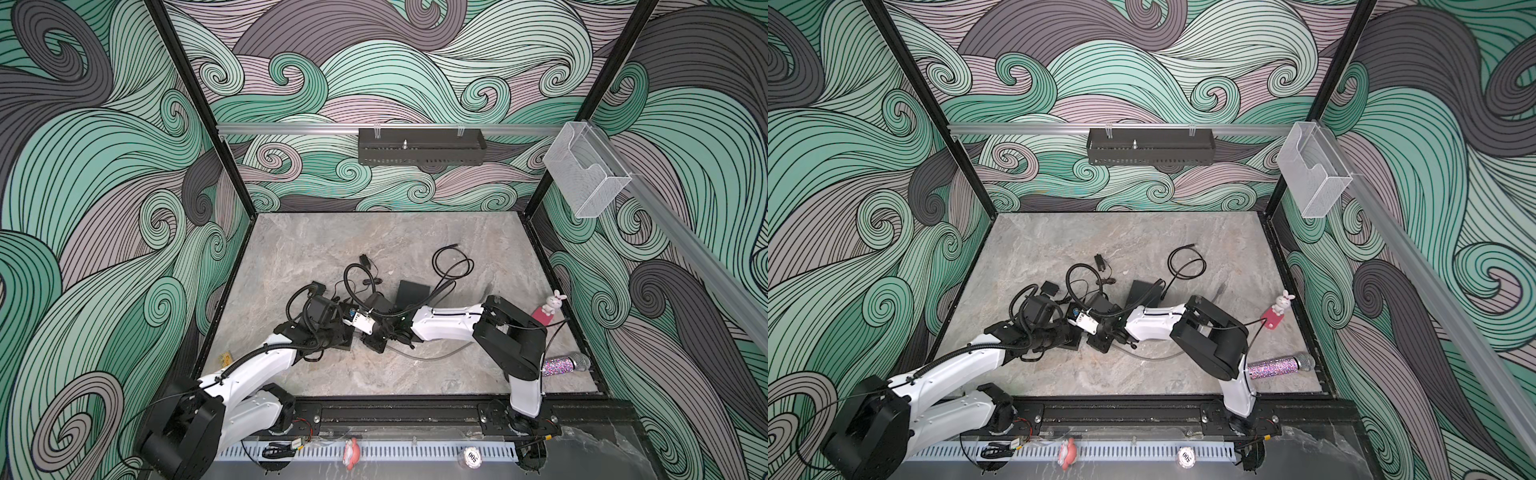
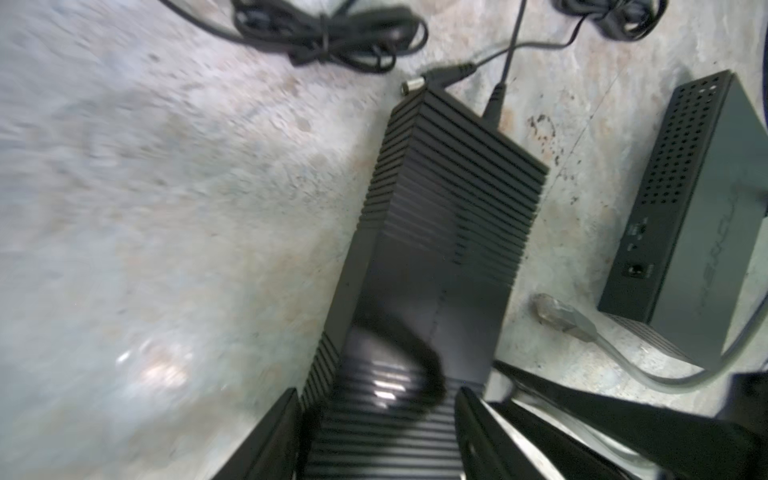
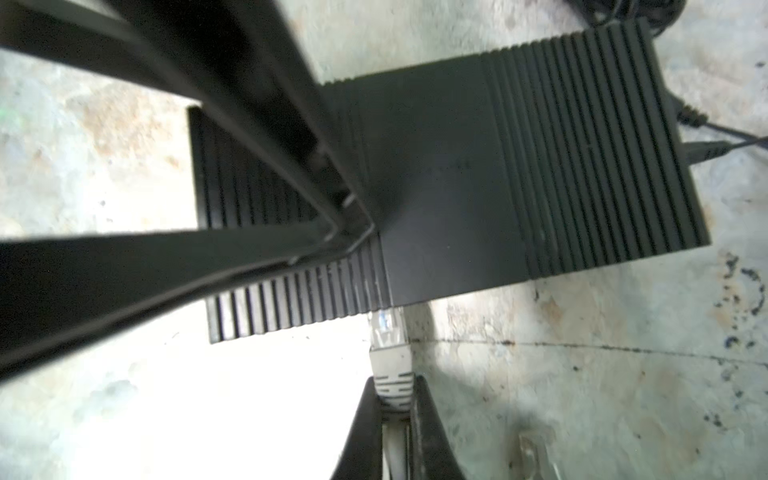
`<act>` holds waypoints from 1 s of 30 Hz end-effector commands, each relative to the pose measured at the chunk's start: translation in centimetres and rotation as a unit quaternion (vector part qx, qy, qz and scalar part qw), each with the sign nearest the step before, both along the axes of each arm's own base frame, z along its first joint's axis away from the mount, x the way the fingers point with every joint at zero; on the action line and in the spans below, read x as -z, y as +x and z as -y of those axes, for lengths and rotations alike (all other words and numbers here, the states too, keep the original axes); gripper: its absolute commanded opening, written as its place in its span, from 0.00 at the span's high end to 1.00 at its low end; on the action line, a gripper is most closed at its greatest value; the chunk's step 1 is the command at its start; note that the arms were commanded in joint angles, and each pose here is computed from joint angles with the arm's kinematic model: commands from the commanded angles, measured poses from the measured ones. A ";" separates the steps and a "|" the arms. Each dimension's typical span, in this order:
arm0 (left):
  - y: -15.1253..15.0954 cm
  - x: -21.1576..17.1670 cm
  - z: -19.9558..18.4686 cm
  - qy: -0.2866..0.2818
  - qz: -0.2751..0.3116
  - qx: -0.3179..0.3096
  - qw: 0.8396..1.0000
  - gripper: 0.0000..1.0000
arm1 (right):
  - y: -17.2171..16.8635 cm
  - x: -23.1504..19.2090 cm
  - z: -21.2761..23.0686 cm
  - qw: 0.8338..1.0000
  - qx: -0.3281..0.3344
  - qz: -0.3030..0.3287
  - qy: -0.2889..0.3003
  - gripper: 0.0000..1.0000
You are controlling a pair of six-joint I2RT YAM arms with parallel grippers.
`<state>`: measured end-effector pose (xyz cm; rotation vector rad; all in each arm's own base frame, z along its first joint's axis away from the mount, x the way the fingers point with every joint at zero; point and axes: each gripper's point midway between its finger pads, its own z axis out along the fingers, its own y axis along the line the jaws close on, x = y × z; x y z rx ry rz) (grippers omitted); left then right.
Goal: Insert the plug into the switch port
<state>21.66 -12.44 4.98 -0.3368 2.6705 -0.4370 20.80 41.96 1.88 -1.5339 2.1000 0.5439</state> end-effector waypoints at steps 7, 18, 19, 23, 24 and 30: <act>-1.6 -9.3 0.3 -0.023 0.098 0.061 0.993 0.35 | -0.9 -3.5 -4.7 0.993 0.079 0.041 0.081 1.00; -3.0 -10.6 -0.2 -0.046 0.117 0.061 0.990 0.35 | -4.1 -2.1 -6.0 0.992 0.106 -0.008 0.066 1.00; -3.1 -10.6 -0.2 -0.048 0.119 0.061 0.990 0.35 | -4.6 -1.9 -6.0 0.993 0.095 -0.015 0.063 0.99; -3.3 -10.6 -0.1 -0.055 0.122 0.062 0.989 0.35 | -5.9 -1.4 -6.1 0.996 0.070 -0.034 0.052 0.96; -3.3 -10.7 -0.1 -0.056 0.123 0.063 0.989 0.35 | -6.2 -1.4 -6.1 0.996 0.067 -0.038 0.052 0.95; -3.2 -10.6 0.1 -0.059 0.124 0.066 0.988 0.35 | -6.8 -2.8 -5.5 0.996 0.055 -0.032 0.055 0.79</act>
